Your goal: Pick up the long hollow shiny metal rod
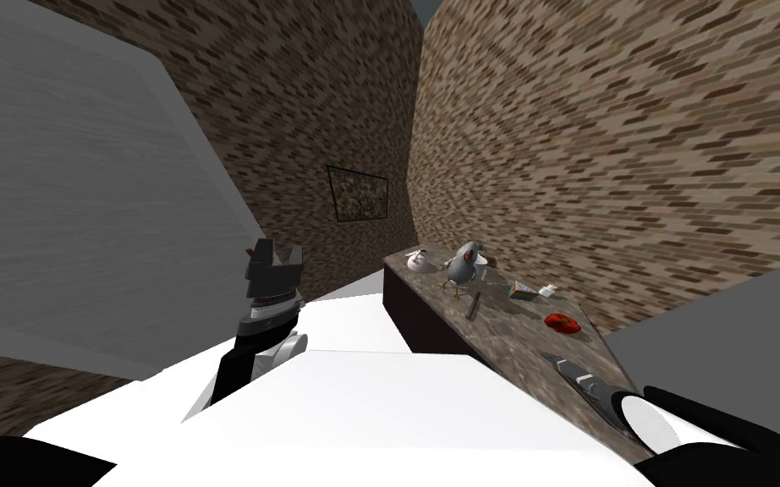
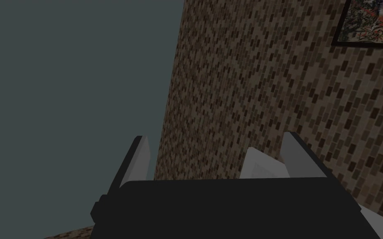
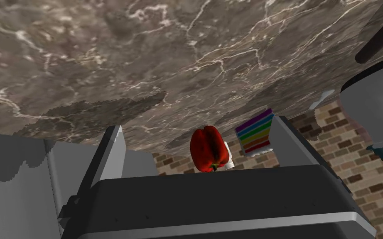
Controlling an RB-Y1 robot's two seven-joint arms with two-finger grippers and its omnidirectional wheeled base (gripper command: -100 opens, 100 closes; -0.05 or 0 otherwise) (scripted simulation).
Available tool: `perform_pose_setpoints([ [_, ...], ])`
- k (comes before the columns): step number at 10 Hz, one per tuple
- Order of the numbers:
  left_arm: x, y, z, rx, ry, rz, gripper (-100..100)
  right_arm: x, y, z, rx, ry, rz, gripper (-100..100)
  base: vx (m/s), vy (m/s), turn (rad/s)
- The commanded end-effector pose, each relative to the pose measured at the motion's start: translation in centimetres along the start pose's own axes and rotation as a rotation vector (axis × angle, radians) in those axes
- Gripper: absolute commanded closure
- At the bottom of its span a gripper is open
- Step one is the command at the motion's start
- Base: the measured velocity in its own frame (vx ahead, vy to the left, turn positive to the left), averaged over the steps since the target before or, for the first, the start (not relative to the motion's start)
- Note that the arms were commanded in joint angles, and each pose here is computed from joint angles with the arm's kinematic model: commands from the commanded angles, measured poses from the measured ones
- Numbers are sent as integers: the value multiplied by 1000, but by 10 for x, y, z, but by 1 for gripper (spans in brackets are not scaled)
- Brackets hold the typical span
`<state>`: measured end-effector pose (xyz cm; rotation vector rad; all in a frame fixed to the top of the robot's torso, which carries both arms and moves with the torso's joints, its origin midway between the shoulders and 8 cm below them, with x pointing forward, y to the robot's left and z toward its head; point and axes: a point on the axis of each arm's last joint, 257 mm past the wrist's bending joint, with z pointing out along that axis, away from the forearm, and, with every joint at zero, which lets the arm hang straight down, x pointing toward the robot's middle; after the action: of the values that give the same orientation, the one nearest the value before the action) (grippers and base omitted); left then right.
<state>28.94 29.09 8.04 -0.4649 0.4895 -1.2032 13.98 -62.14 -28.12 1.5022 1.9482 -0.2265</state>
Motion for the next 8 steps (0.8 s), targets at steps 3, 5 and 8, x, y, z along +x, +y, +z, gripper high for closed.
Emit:
perform_pose_setpoints([
  [3, 0, 0, 0, 0, 0, 0, 0, 12, -16, 2, 53, 82, -19, -100, 70, -12, 234],
  [5, 0, 0, 0, 0, 0, 0, 0, 19, -23, 2, 80, 128, -27, -100, 74, -15, 201],
  [8, 0, 0, 0, 0, 0, 0, 0, 27, -32, 0, 111, 181, -35, -100, 69, -15, 161],
])
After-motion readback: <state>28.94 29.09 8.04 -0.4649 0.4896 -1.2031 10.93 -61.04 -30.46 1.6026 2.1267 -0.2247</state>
